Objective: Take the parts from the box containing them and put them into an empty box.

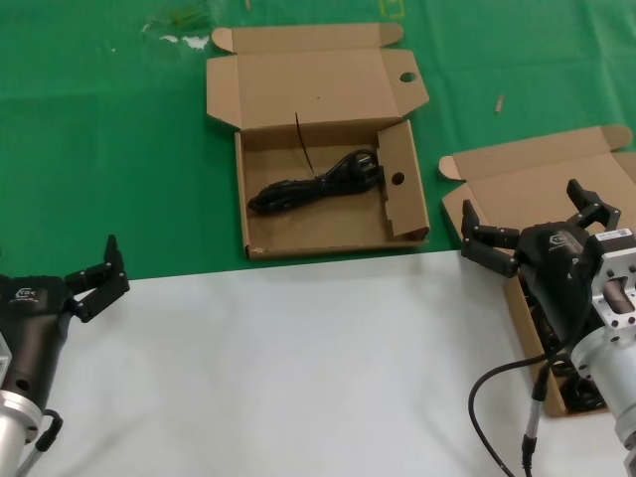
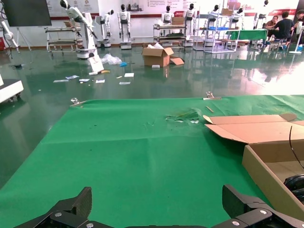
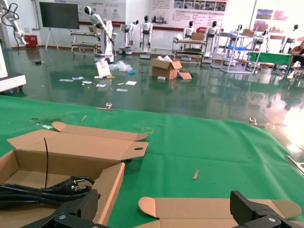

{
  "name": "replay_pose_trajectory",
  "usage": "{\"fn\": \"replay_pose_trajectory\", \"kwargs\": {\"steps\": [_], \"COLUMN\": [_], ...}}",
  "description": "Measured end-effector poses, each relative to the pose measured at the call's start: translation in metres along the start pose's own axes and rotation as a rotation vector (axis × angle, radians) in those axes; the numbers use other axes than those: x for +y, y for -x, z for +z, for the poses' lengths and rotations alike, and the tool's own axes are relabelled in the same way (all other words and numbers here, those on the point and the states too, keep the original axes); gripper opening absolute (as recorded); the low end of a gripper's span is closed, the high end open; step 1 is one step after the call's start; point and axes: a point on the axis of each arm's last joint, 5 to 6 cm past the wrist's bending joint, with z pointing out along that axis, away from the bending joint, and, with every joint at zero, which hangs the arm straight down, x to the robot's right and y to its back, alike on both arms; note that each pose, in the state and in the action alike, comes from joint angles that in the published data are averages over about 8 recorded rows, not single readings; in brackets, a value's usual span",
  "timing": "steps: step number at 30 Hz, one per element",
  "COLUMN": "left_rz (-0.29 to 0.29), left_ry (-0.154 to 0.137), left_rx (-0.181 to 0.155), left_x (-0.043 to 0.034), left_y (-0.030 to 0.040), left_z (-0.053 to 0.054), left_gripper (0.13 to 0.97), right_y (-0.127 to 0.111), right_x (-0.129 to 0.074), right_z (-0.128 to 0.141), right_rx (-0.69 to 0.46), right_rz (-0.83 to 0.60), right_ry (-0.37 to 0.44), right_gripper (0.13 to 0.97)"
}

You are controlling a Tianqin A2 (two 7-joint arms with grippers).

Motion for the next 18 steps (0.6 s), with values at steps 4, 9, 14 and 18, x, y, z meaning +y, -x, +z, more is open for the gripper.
{"fn": "replay_pose_trajectory", "kwargs": {"steps": [4,9,14,18], "left_rz": [0.000,0.000,0.000,0.000], "left_ry": [0.000,0.000,0.000,0.000], "left_rx": [0.000,0.000,0.000,0.000], "left_x": [0.0000,0.0000,0.0000,0.0000], "left_y": [0.0000,0.0000,0.0000,0.0000], "left_z": [0.0000,0.0000,0.0000,0.0000], "left_gripper": [0.966,0.966,0.966,0.966], "right_y": [0.0000,0.0000,0.0000,0.0000], "right_x": [0.0000,0.0000,0.0000,0.0000], "right_z": [0.0000,0.0000,0.0000,0.0000], "right_rx": [0.000,0.000,0.000,0.000], "right_rz": [0.000,0.000,0.000,0.000], "right_ry": [0.000,0.000,0.000,0.000], "right_gripper": [0.966,0.966,0.966,0.966]}}
